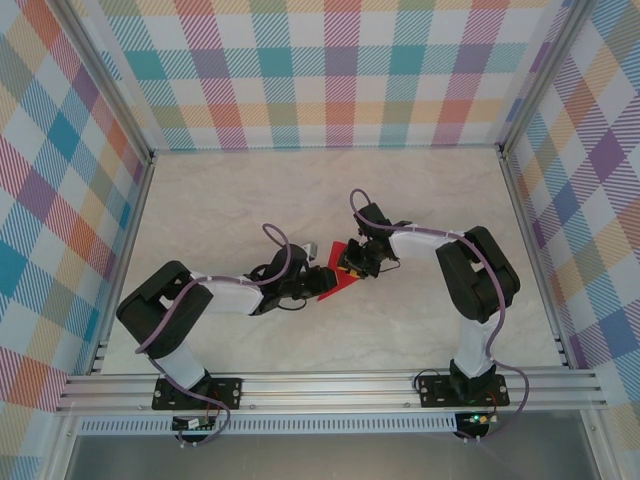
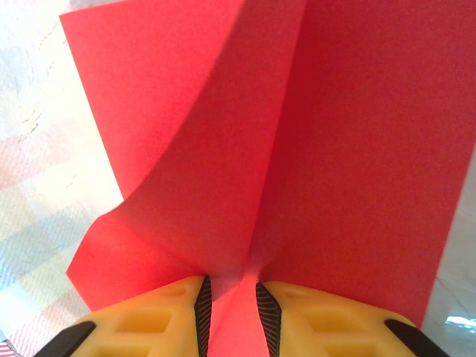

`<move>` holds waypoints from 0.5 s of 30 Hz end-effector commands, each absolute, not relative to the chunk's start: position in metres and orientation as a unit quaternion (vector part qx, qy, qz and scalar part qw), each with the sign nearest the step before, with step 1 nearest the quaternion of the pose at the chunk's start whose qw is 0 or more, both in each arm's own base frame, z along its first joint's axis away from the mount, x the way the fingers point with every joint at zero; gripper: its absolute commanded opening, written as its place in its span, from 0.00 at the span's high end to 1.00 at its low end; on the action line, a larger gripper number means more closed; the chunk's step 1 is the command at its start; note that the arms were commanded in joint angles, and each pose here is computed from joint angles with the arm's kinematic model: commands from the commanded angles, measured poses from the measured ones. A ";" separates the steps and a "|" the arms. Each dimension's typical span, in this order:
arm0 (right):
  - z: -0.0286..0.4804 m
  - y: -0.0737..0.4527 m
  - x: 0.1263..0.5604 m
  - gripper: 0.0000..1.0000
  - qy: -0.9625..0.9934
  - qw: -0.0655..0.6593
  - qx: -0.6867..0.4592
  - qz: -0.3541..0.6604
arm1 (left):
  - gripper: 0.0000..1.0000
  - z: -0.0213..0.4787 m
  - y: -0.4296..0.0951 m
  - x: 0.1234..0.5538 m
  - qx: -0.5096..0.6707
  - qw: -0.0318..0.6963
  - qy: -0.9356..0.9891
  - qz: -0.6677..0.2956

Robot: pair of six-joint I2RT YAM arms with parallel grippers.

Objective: Fold a paper plane with a square sheet of paper (pick it up from the middle)
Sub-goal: Fourth fold the wing at the center of the table.

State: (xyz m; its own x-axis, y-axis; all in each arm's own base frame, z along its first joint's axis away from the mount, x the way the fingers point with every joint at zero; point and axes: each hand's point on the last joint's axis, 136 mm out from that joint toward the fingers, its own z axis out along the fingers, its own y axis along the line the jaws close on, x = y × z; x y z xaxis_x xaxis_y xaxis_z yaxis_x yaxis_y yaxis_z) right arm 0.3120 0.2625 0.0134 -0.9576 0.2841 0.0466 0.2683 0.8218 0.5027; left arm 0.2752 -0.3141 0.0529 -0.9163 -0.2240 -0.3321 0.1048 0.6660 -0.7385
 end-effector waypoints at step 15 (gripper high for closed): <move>-0.051 0.190 0.271 0.71 0.977 -0.031 0.196 0.083 | 0.76 0.041 -0.300 0.281 -0.055 0.207 0.912 -0.349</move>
State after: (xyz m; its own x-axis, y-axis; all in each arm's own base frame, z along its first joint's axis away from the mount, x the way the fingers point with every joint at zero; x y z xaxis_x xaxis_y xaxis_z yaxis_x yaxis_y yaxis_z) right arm 0.3120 0.2623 0.0133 -0.9575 0.2846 0.0464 0.2687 0.8223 0.5016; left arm 0.2800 -0.3017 0.0406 -0.9097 -0.2480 -0.3332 0.0496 0.7316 -0.6799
